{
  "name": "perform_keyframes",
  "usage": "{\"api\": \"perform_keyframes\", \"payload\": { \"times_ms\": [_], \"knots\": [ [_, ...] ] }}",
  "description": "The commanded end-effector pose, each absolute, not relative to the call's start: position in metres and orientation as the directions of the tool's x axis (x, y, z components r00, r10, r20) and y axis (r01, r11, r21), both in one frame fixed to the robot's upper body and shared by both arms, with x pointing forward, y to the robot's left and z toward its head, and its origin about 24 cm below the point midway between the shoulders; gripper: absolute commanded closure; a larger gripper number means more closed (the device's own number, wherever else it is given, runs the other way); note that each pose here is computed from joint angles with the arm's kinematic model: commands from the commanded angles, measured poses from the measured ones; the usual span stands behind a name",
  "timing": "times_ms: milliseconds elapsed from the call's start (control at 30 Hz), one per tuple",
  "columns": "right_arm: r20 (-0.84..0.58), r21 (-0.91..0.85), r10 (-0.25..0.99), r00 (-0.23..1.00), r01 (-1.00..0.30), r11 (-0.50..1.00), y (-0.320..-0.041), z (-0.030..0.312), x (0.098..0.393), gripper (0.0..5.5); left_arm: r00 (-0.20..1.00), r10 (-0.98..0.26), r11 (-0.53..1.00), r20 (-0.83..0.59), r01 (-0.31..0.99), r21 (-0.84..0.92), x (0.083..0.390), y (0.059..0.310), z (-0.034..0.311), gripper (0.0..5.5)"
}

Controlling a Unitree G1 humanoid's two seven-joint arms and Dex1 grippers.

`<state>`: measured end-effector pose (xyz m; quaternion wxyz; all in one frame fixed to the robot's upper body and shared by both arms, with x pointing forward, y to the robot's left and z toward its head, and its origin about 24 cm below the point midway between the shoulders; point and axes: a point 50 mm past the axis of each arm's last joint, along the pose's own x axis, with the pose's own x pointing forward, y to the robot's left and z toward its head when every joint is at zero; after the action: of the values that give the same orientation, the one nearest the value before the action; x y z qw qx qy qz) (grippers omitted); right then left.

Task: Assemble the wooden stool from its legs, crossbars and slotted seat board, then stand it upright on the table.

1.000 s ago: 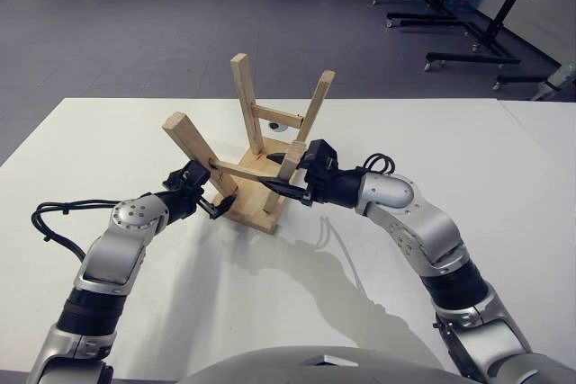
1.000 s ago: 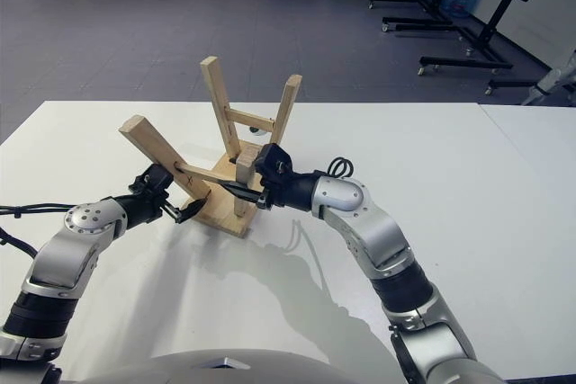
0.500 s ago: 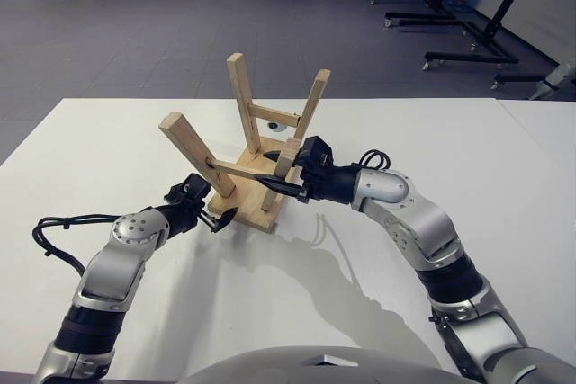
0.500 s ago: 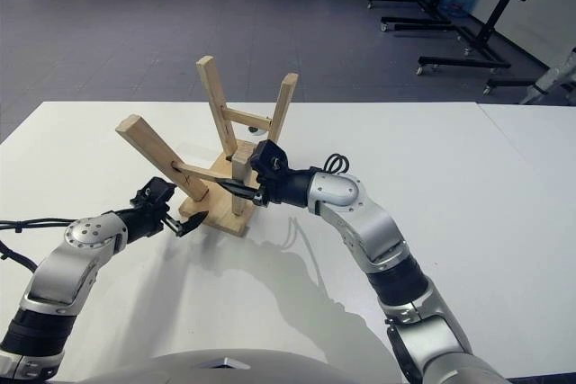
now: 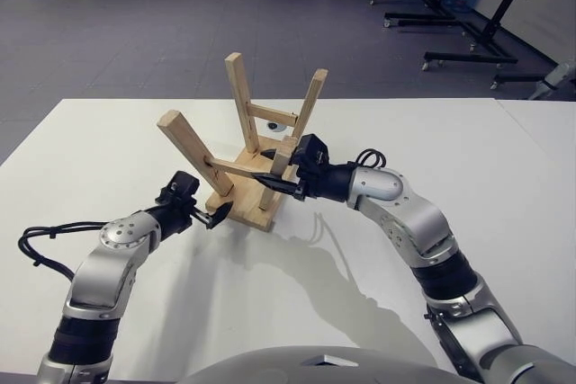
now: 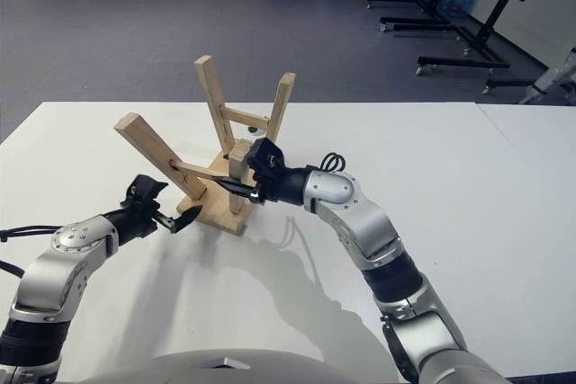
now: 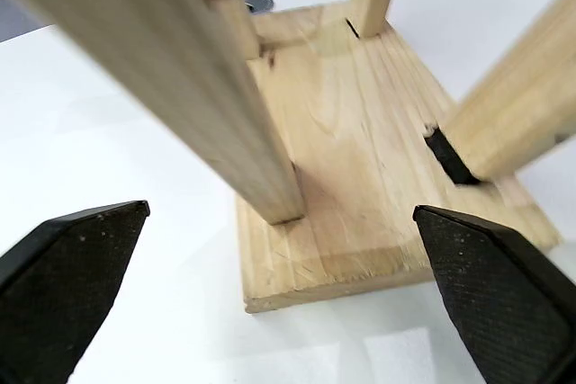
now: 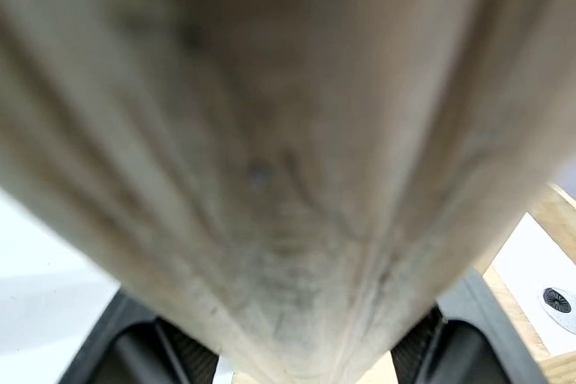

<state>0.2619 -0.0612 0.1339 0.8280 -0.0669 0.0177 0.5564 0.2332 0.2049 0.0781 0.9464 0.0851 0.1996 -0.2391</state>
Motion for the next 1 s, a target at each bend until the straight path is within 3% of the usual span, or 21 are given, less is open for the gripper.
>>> {"api": "perform_keyframes", "payload": {
  "times_ms": [33, 533, 1000],
  "knots": [
    [-0.235, -0.023, 0.878, 0.418, -0.905, 0.424, -0.072, 0.107, 0.263, 3.44, 0.83, -0.429, 0.891, -0.357, 0.454, -0.015, 0.231, 0.207, 0.092, 0.1],
    [-0.237, -0.01, 0.873, 0.426, -0.9, 0.437, -0.077, 0.099, 0.255, 3.44, 0.809, -0.442, 0.886, -0.387, 0.462, -0.044, 0.217, 0.214, 0.09, 2.35],
    [-0.226, -0.01, 0.869, 0.44, -0.893, 0.449, -0.074, 0.101, 0.257, 3.44, 0.793, -0.49, 0.865, -0.363, 0.495, -0.086, 0.215, 0.201, 0.094, 4.37]
  ]
}}
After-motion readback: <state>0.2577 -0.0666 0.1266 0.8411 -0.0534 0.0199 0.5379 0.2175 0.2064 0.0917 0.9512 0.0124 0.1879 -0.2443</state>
